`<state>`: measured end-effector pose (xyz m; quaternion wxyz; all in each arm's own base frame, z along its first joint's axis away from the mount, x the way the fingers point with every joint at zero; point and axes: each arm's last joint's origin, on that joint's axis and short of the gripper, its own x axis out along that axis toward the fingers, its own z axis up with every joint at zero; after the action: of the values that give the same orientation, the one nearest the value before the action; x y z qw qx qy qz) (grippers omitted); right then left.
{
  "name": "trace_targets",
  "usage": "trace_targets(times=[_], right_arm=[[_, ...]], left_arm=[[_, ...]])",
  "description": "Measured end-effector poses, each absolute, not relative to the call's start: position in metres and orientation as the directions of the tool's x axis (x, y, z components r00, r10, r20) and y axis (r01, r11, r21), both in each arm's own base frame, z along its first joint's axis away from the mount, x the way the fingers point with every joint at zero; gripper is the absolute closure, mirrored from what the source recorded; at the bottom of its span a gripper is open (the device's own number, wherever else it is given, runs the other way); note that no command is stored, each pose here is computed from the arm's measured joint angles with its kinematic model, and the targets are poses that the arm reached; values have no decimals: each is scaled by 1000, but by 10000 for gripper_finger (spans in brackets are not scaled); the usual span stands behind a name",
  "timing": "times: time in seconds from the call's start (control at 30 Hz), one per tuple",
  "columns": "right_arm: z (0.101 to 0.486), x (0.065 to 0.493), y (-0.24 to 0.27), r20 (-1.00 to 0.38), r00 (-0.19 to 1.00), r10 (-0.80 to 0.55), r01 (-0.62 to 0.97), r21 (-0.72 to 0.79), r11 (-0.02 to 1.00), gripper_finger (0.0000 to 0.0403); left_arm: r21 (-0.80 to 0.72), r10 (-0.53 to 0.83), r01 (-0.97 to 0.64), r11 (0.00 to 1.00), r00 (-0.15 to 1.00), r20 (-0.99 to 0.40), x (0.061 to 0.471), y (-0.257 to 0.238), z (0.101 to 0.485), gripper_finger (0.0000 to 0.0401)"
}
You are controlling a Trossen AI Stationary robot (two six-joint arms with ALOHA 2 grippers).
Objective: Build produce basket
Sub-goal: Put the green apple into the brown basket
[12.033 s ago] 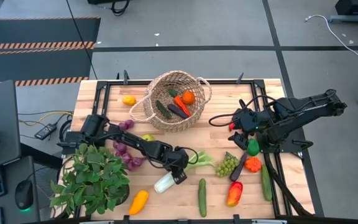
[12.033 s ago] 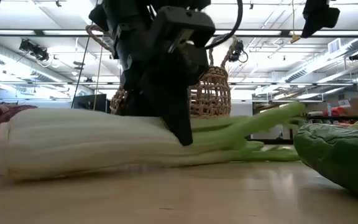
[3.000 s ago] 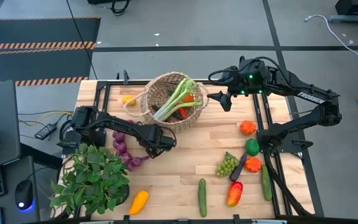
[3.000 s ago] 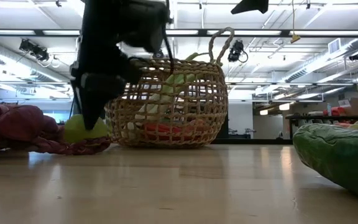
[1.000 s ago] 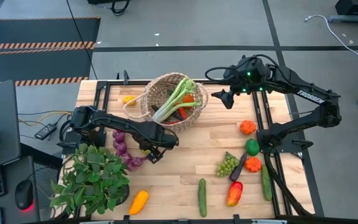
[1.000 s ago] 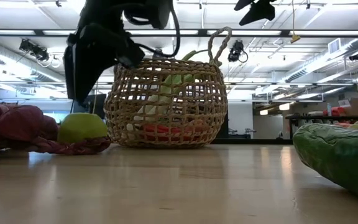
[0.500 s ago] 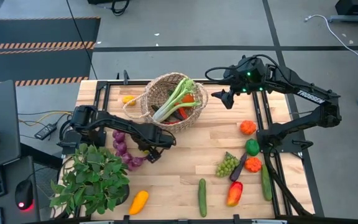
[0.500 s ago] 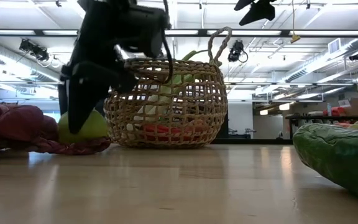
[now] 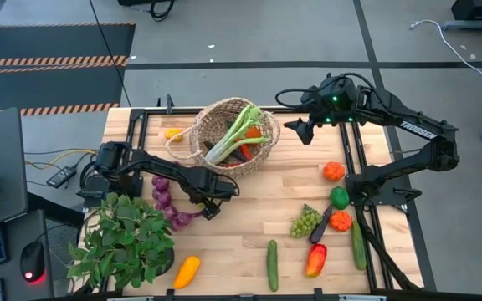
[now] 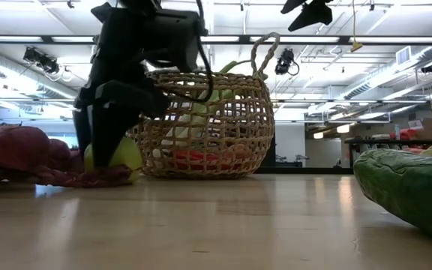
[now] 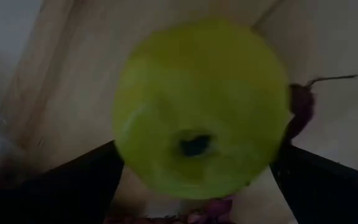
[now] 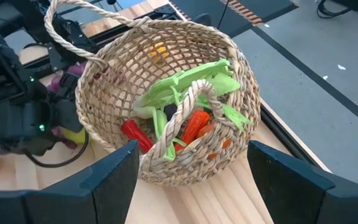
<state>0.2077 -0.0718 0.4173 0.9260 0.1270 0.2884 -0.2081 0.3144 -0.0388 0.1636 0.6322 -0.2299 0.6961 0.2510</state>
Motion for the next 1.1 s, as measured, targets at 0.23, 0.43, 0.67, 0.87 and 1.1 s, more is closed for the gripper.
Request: trace_targets(times=[0.23, 0.43, 0.67, 0.87, 1.1], right_arm=[[417, 208, -72, -587, 746, -314, 461, 115, 880, 101], [417, 208, -72, -587, 746, -314, 472, 135, 871, 101], [417, 208, -72, -587, 748, -308, 468, 138, 873, 101], [417, 208, -72, -587, 749, -307, 453, 116, 884, 101], [417, 208, -72, -587, 749, -307, 449, 109, 887, 101]], left_arm=[[33, -1, -640, 768, -51, -999, 319, -39, 164, 6], [37, 4, -648, 761, -51, -999, 319, -39, 164, 54], [12, -18, -669, 743, -37, -999, 323, -40, 170, 123], [-59, -38, -666, 743, 46, -998, 341, -42, 201, 111], [-121, -47, -658, 743, 130, -990, 356, -44, 250, 103]])
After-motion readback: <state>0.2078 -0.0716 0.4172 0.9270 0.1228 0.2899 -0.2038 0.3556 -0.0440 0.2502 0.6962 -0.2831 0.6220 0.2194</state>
